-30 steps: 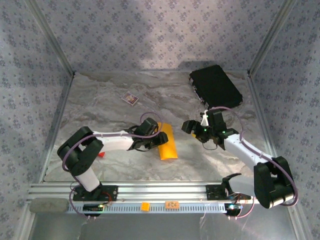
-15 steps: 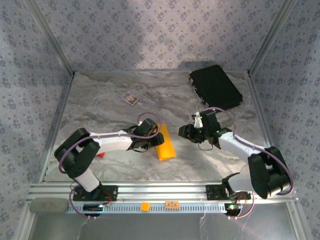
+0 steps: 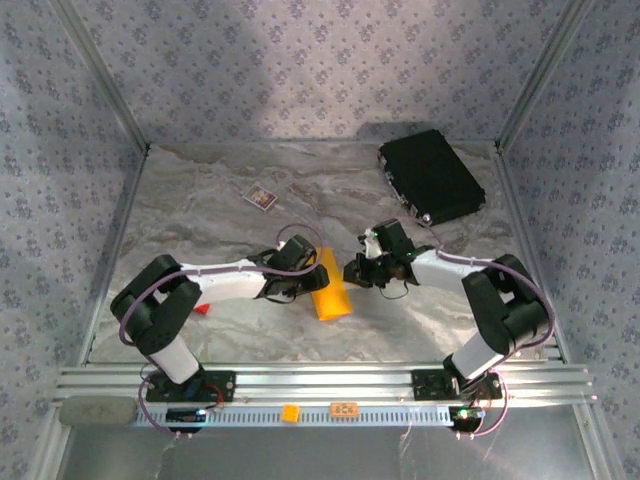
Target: Fold a paper plane with a square sheet of paper (pick it up from the middle)
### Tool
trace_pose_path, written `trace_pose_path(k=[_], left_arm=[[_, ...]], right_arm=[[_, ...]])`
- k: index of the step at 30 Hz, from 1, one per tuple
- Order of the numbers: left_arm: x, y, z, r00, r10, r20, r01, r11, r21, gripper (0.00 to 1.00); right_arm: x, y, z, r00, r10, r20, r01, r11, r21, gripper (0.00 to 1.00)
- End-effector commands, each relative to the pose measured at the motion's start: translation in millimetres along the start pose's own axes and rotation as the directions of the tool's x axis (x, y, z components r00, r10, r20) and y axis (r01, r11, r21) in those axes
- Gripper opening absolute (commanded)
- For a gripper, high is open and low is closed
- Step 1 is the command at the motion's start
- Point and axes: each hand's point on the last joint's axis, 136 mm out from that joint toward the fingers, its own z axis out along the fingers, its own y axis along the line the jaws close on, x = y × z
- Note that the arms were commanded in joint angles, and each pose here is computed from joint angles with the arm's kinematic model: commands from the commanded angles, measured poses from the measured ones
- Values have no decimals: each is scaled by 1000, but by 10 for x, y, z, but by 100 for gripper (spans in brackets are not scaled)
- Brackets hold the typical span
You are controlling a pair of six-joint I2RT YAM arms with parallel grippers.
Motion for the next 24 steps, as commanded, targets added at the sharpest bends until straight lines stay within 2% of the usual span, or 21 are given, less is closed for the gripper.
trace_pose_path(k=[1, 10, 18, 24], left_arm=[[63, 229, 130, 999, -12, -31, 10, 997, -81, 60], [84, 226, 181, 999, -12, -44, 8, 997, -79, 61], [20, 108, 81, 1000, 2, -21, -2, 999, -34, 62], [-190, -93, -235, 997, -5, 80, -2, 997, 82, 85]], right_arm=[[-2, 67, 78, 999, -29, -36, 29, 1000, -8, 6], [37, -20, 239, 997, -14, -82, 15, 1000, 13, 6], [191, -395, 319, 989, 92, -118, -72, 984, 161, 4], [290, -550, 306, 965, 257, -45, -244, 950, 196, 4]])
